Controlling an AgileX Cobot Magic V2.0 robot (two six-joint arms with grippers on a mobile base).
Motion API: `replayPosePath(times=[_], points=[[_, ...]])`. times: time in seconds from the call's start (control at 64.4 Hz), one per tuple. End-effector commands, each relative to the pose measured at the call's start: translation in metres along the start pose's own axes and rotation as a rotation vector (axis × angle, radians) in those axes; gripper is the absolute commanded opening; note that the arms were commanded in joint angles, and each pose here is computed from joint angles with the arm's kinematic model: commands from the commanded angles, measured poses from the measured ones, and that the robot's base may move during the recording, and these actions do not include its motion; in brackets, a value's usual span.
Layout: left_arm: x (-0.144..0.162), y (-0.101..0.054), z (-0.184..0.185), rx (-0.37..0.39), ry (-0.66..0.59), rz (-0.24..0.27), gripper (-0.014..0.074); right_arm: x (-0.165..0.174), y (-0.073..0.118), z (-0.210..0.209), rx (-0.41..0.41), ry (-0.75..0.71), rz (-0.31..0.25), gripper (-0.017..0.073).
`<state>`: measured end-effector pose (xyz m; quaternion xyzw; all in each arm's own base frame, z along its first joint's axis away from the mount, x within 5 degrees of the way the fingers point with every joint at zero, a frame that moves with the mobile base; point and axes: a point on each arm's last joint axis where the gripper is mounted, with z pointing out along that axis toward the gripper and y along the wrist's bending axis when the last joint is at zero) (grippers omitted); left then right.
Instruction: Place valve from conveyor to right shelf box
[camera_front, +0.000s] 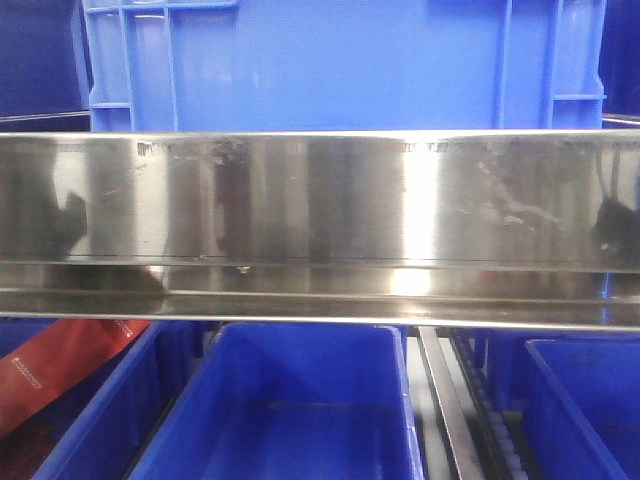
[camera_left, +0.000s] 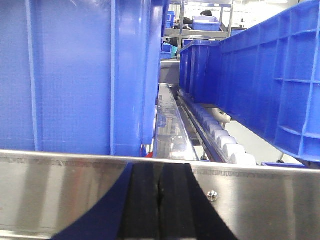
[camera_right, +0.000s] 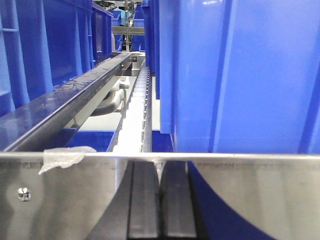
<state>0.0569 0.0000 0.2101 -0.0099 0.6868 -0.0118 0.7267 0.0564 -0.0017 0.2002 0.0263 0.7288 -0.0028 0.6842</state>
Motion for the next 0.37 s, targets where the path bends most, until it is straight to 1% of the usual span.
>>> replayPosePath(times=[0.0,0.357], points=[[-0.0025,-0.0001,-0.0005,0.001,-0.024,-0.005,-0.0111,-0.0007,-0.0003,-0.0001,0.003,-0.017,0.002,-0.0154],[-0.0025,-0.0001,-0.0005,0.001,-0.024,-0.005,-0.0111,-0.0007,-0.0003,-0.0001,0.003,-0.017,0.002,-0.0154]])
